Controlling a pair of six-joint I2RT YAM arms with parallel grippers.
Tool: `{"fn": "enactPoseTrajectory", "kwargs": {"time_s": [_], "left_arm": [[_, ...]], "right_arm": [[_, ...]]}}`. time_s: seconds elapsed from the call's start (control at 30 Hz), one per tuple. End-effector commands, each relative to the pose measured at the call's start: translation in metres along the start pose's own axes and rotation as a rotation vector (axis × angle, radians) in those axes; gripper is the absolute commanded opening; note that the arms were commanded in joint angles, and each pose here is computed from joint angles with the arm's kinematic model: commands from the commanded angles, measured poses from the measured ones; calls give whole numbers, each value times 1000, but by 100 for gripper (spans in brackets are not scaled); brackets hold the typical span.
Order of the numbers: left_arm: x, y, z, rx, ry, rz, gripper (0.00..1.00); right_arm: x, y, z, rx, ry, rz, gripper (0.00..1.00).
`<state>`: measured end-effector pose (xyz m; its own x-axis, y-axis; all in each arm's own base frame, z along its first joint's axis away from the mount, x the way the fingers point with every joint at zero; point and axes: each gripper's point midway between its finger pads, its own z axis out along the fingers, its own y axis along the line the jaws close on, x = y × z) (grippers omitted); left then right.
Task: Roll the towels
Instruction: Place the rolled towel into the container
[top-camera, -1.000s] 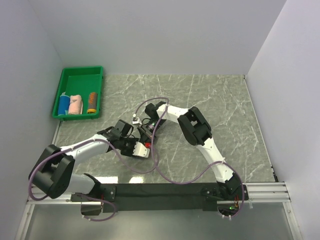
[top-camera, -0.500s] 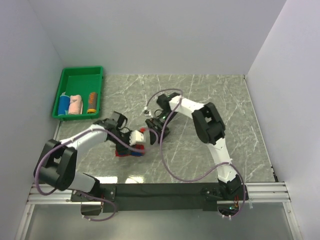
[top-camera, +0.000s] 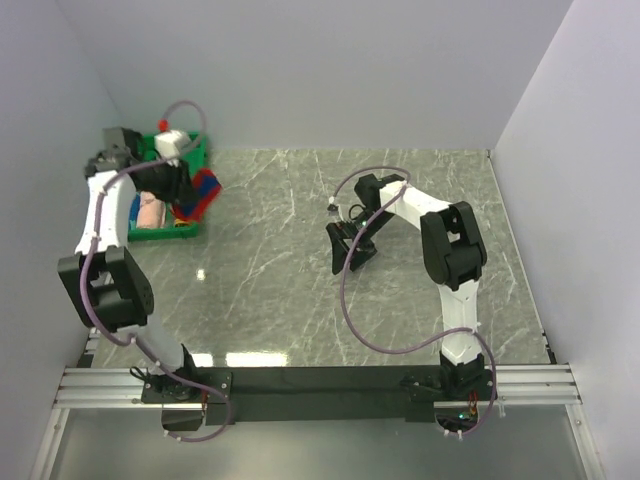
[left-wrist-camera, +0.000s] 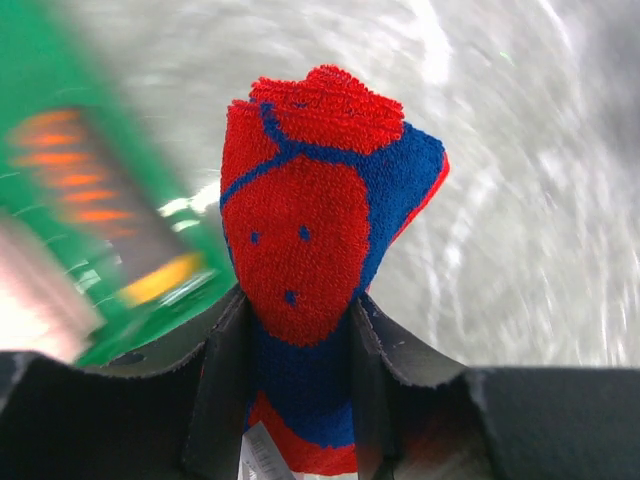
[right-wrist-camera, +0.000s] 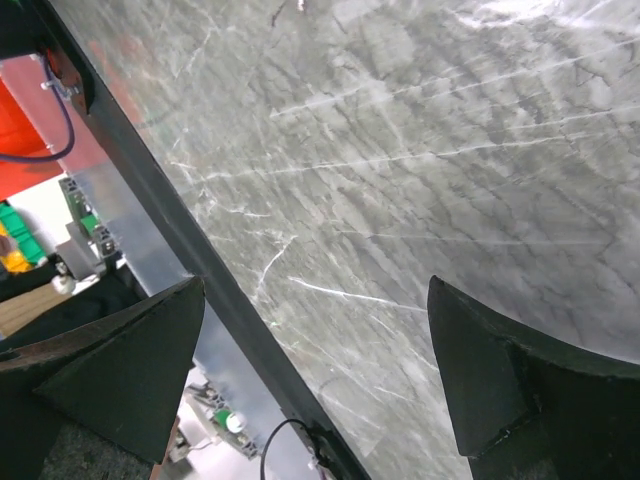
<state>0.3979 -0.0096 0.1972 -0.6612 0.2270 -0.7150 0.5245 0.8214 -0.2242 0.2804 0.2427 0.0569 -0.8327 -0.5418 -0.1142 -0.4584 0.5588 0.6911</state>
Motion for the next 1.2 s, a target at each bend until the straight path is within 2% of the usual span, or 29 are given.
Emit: {"fn": "enactPoseTrajectory", "kwargs": {"time_s": [0.0,0.07,0.17,0.4,0.47,0.53,0.8,1.17], "left_arm": [[-27,52,-18,-192,-53,-210,0],[-23,95,-27,-361,-59,-260,0],[-22,137,-32,-553,-61,-285,0],[4,185,-22,-768,-31,-321,0],[8,191,-13,-779,-37,-311,0],[16,201,-17,-868,-2,-284,0],[27,196,20,-887,78,-228,0],[47,194,56,-870,170,-274,0]], "right_arm": [[-7,9,-14,27,-58,-54,98],[-7,10,-15,26,-61,-55,98],[-8,10,-15,31,-61,-55,98],[-7,7,-11,21,-43,-42,99],[-6,7,-10,8,-39,-36,99],[-7,6,-9,8,-39,-36,99],[-6,2,-5,4,-24,-24,99],[-7,-2,-8,-7,-30,-4,99]]}}
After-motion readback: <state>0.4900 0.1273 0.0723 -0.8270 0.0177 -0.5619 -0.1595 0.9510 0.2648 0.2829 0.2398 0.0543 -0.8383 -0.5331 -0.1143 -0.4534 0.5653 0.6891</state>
